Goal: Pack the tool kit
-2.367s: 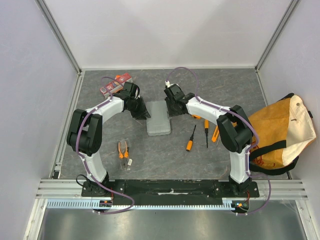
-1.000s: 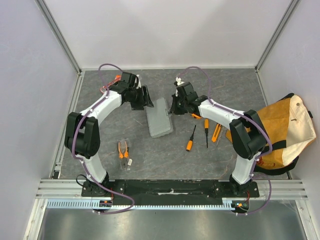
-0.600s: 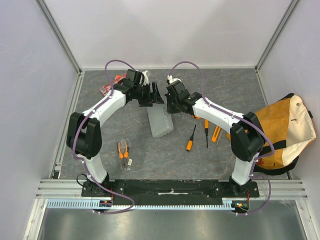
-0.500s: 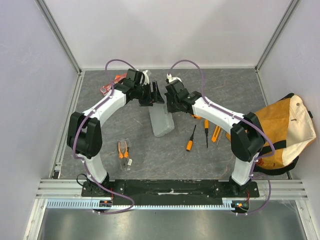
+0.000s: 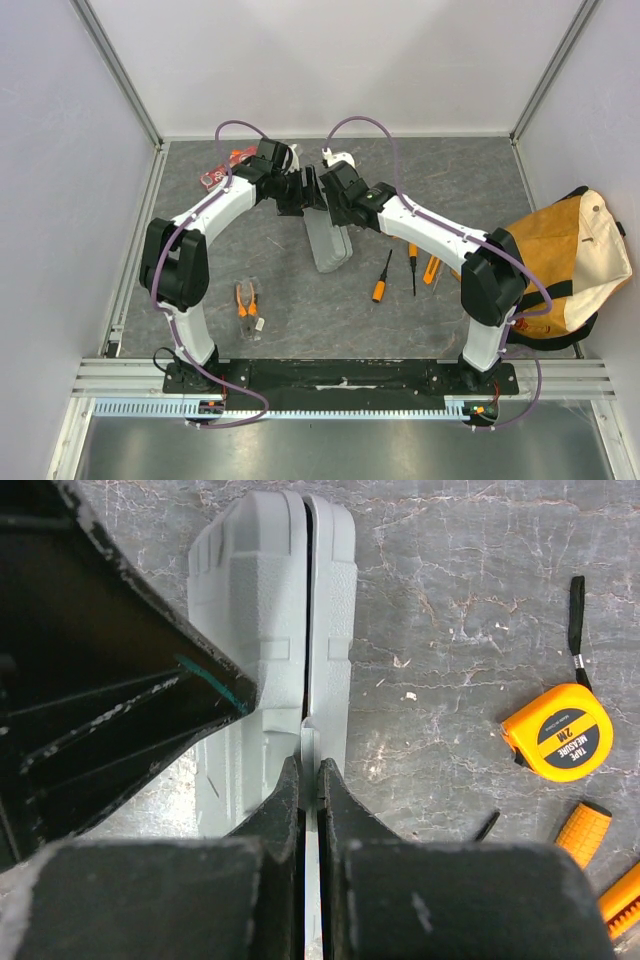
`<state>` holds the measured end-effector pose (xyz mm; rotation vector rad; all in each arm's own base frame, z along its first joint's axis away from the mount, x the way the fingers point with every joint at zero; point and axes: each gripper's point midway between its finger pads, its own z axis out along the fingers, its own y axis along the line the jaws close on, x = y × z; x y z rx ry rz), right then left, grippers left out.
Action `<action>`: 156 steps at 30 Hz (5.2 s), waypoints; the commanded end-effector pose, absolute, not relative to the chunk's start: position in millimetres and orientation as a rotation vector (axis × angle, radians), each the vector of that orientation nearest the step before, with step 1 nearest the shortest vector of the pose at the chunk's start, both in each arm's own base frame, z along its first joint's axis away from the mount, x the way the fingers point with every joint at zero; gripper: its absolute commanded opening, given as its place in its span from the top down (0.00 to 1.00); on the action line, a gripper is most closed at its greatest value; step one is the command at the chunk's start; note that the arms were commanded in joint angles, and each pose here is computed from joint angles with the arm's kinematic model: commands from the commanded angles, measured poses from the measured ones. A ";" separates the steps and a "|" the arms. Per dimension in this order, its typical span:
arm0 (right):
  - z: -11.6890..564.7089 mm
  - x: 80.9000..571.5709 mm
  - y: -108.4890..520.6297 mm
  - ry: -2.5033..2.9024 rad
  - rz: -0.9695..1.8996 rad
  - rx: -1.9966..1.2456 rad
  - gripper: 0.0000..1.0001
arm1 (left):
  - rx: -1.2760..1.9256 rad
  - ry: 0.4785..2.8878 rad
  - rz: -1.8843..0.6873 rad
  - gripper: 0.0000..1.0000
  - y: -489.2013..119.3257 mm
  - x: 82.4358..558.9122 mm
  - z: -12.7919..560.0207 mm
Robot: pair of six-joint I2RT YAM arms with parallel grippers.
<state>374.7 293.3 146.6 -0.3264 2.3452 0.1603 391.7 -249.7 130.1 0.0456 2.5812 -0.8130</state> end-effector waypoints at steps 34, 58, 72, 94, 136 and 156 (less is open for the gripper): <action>212.8 386.5 281.1 2.192 0.107 -0.253 1.00 | 0.036 2.451 -0.926 0.20 -266.6 400.1 155.2; 111.8 392.5 243.1 2.408 0.239 -0.188 0.92 | -0.155 2.631 -0.609 0.34 -190.7 392.8 79.4; 65.8 412.7 249.3 2.475 0.308 -0.108 0.57 | -0.407 2.690 -0.399 0.26 -116.7 375.7 49.7; 132.0 420.4 230.1 2.372 0.349 -0.040 0.29 | -0.543 2.800 -0.003 0.22 -50.3 276.9 60.4; 121.9 407.1 221.7 2.410 0.330 -0.025 0.41 | -0.640 2.725 -0.073 0.98 -48.2 255.0 50.4; 131.2 408.9 220.5 2.384 0.322 -0.011 0.42 | -0.053 2.471 -0.393 0.98 -129.3 393.3 145.8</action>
